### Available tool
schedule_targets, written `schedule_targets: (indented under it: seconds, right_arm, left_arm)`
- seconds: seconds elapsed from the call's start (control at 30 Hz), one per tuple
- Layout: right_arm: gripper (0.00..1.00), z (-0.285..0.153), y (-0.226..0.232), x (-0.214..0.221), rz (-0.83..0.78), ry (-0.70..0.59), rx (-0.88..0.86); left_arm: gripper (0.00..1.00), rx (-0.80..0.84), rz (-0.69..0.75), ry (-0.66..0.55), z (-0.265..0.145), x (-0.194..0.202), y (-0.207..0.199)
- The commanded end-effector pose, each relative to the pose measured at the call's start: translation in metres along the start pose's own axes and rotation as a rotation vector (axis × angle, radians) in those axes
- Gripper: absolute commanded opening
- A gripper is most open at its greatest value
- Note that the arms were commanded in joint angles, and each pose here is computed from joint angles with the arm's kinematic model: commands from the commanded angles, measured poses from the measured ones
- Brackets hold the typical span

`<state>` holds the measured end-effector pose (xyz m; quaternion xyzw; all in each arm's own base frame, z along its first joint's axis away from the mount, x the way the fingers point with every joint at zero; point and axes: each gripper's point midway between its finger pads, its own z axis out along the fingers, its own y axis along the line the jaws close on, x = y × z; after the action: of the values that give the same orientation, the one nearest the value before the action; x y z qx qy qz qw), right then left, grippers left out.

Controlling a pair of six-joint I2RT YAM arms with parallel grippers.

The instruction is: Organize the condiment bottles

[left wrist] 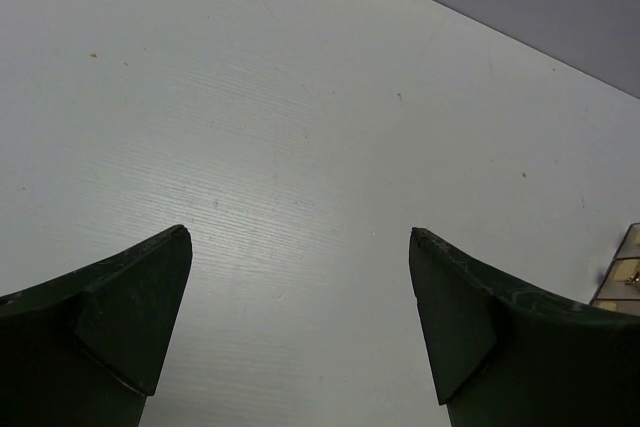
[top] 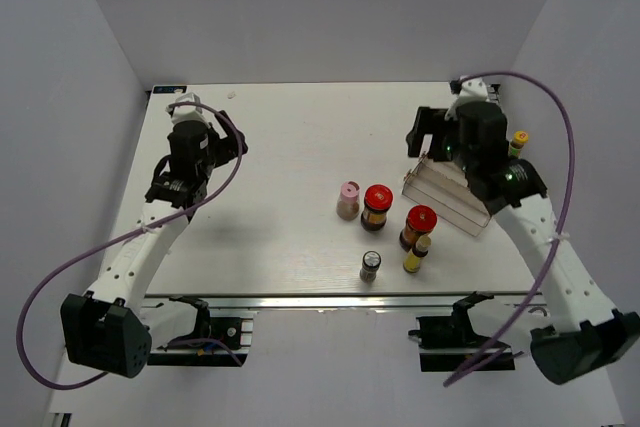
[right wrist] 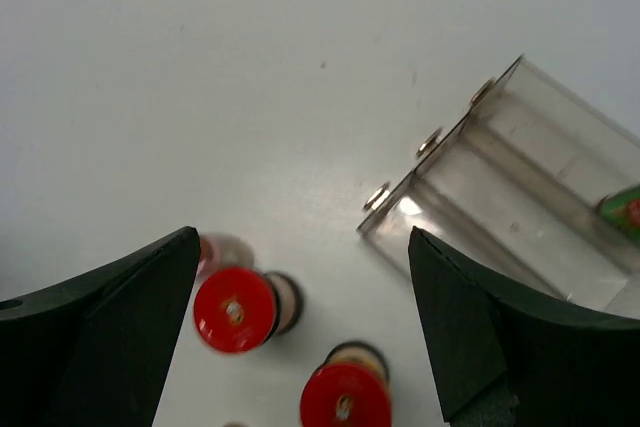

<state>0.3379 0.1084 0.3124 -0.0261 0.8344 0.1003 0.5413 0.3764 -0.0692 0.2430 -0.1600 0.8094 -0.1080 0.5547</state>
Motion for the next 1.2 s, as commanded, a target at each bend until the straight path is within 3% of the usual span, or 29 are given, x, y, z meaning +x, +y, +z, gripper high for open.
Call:
schedule_targets:
  seconds: [0.0, 0.13, 0.2, 0.43, 0.83, 1.17]
  right_arm:
    - [0.89, -0.028, 0.019, 0.056, 0.038, 0.144, -0.012]
    - [0.89, -0.059, 0.039, 0.113, -0.008, 0.297, 0.060]
    - [0.89, -0.079, 0.028, 0.138, -0.049, 0.385, 0.144]
    - [0.89, -0.106, 0.020, 0.175, -0.122, 0.520, 0.310]
    - [0.89, -0.103, 0.019, 0.192, -0.061, 0.480, 0.356]
    - [0.86, -0.092, 0.016, 0.224, 0.016, 0.541, 0.332]
  left_arm:
    - [0.98, 0.067, 0.001, -0.060, -0.014, -0.015, -0.010]
    - [0.98, 0.061, 0.002, -0.053, -0.015, -0.011, -0.008]
    - [0.98, 0.055, 0.000, -0.053, -0.015, -0.010, -0.007]
    - [0.98, 0.052, -0.007, -0.040, -0.015, -0.005, -0.005]
    - [0.98, 0.039, -0.002, -0.039, -0.014, -0.002, -0.001]
    - [0.98, 0.031, 0.000, -0.036, -0.014, -0.001, 0.001]
